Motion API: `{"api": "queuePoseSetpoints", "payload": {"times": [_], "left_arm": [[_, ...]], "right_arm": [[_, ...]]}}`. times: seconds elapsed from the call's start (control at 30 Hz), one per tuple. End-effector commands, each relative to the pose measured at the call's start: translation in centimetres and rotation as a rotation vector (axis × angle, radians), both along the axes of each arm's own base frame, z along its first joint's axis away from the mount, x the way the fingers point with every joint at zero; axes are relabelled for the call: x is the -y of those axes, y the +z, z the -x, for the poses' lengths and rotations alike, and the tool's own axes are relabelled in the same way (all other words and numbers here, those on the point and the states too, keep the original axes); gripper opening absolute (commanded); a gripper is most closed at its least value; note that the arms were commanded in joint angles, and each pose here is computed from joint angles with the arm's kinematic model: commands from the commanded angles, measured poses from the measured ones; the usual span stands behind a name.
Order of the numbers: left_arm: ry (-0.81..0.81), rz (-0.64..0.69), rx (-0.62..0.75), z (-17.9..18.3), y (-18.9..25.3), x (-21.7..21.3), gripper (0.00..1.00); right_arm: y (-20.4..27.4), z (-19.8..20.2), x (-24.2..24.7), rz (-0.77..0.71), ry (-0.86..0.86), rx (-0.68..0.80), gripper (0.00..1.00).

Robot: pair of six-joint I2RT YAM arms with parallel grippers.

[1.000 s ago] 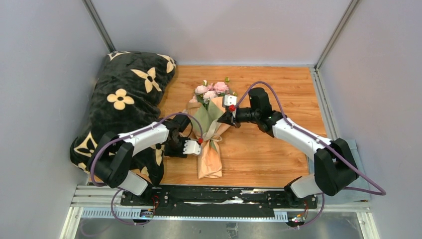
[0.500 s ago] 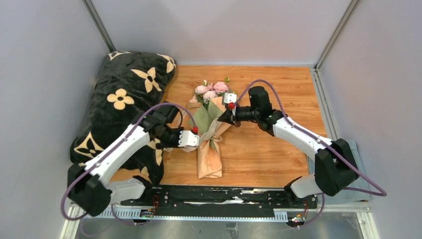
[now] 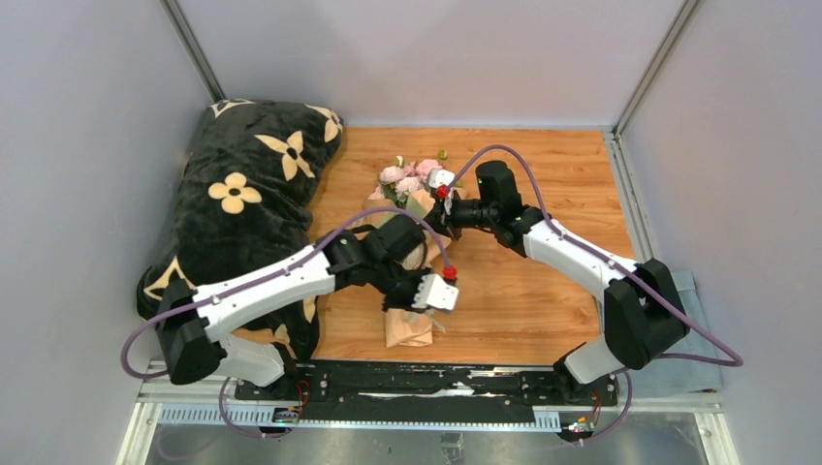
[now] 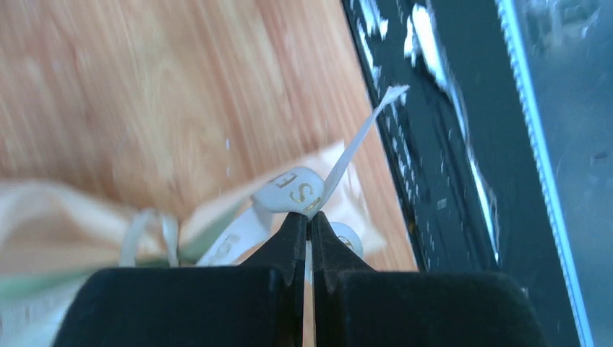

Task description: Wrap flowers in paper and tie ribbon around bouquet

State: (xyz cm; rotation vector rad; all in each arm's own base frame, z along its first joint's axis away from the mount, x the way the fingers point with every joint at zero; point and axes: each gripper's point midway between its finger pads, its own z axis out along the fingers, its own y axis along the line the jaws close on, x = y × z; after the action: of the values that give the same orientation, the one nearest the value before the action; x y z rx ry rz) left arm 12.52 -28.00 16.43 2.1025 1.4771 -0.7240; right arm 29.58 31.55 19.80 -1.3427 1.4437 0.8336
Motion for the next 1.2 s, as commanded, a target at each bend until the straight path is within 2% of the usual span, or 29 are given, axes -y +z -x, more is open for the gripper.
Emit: {"api": "queuePoseSetpoints", "payload": {"times": [0.0, 0.07, 0.1, 0.13, 0.17, 0.2, 0.23, 0.27, 0.33, 0.43, 0.5, 0.63, 0.7, 0.87, 0.97, 1.17], "left_arm": [[0.042, 0.206, -0.034, 0.8, 3.1, 7.8, 0.0], [0.049, 0.231, -0.055, 1.2, 2.6, 9.6, 0.03], [0.058, 0.239, -0.06, 1.2, 2.2, 10.2, 0.09], [0.059, 0.243, -0.06, 1.3, 1.8, 10.6, 0.18], [0.053, 0.245, -0.054, 1.3, 1.6, 10.8, 0.3], [0.046, 0.246, -0.042, 1.3, 1.5, 10.7, 0.47], [0.029, 0.241, -0.017, 1.3, 1.5, 10.2, 0.57], [0.02, 0.239, 0.0, 1.3, 1.6, 9.9, 0.62], [0.037, 0.225, 0.068, 0.5, 2.2, 8.7, 0.67], [0.139, 0.213, 0.169, -1.9, 4.1, 5.9, 0.68], [0.222, 0.254, 0.149, -3.5, 5.5, 3.4, 0.67], [0.457, 0.37, 0.079, -7.1, 6.8, -1.9, 0.47], [0.589, 0.42, 0.052, -8.6, 6.3, -4.1, 0.45], [0.836, 0.508, -0.055, -10.9, 4.7, -7.2, 0.51], [0.983, 0.537, -0.113, -12.0, 3.4, -8.7, 0.5], [1.295, 0.579, -0.089, -15.3, 2.3, -12.9, 0.47]], "right_arm": [[1.0, 0.0, -0.9, -0.023, 0.018, -0.015, 0.0], [0.8, 0.2, -0.9, -0.021, 0.024, -0.02, 0.0], [0.9, 0.2, -0.8, -0.022, 0.027, -0.017, 0.0], [0.8, 0.4, -0.8, -0.021, 0.033, -0.017, 0.0], [0.8, 0.4, -0.8, -0.018, 0.036, -0.014, 0.0], [0.7, 0.5, -0.7, -0.012, 0.037, -0.016, 0.0], [0.6, 0.7, -0.6, -0.007, 0.04, -0.019, 0.0], [0.6, 0.7, -0.6, -0.007, 0.042, -0.018, 0.0], [0.6, 0.9, -0.6, -0.006, 0.046, -0.022, 0.0], [0.5, 1.1, -1.0, 0.002, 0.05, -0.016, 0.0], [0.4, 1.5, -1.5, 0.009, 0.063, -0.02, 0.0], [0.3, 2.5, -2.6, 0.017, 0.07, -0.035, 0.0], [0.4, 3.0, -3.1, 0.015, 0.068, -0.039, 0.0], [-0.2, 5.0, -5.1, 0.051, 0.126, 0.01, 0.0], [-1.8, 6.5, -6.7, 0.104, 0.207, 0.064, 0.0], [-5.6, 7.5, -8.9, 0.239, 0.272, 0.084, 0.02]]}}
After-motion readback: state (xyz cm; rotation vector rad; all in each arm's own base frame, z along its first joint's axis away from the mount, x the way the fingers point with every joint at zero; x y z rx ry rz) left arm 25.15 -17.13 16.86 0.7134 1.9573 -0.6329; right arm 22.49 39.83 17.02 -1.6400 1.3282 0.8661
